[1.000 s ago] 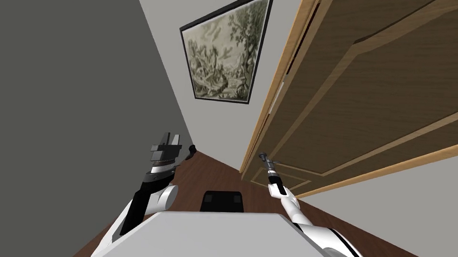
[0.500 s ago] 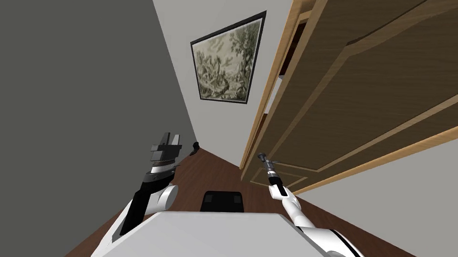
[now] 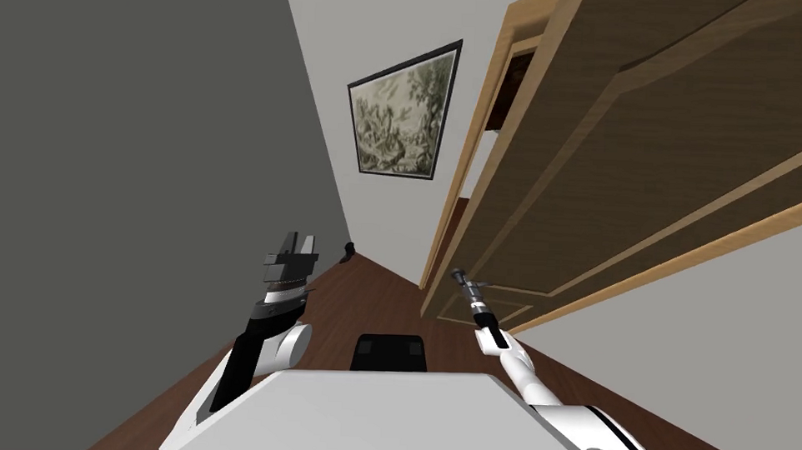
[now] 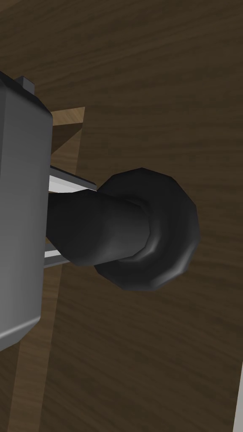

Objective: Pull the door open

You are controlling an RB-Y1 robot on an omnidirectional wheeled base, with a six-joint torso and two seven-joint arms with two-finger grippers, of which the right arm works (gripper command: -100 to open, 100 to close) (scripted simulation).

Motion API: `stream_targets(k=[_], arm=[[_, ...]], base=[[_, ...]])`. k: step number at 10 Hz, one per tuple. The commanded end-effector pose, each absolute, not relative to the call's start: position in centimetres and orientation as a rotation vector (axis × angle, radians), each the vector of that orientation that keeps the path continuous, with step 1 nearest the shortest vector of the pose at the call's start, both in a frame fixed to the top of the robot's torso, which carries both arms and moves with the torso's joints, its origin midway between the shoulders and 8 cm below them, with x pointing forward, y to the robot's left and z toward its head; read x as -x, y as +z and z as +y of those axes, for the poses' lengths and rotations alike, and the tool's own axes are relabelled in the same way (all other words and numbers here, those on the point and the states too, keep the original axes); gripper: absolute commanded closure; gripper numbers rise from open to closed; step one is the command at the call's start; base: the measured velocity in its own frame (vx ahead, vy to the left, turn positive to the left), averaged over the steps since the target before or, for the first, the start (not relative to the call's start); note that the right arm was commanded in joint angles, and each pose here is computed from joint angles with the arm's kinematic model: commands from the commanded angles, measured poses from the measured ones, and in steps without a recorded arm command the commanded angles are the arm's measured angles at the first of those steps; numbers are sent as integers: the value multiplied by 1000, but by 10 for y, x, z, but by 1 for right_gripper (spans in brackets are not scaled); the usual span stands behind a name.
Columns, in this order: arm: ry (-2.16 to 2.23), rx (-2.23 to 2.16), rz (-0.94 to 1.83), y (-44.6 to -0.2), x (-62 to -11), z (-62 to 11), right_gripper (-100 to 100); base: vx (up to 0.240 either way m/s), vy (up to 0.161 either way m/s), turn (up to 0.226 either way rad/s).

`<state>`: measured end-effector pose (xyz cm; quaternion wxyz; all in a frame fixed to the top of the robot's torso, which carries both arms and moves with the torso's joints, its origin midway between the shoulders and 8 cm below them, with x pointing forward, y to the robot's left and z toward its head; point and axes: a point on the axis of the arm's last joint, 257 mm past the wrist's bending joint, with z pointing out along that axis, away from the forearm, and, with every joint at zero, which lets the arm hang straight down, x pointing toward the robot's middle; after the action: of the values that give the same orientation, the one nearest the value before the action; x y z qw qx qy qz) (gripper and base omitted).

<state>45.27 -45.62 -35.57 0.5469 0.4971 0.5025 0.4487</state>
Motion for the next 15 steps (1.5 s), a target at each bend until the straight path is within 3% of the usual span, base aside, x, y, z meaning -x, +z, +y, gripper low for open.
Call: stream_targets(k=[1,15], arm=[[1080,-1166,1207,-355,-448,-452,100],[1204,-1091,1324,-359,-386,-445,100]], base=[[-211,-66,76],[-188,-74,118]])
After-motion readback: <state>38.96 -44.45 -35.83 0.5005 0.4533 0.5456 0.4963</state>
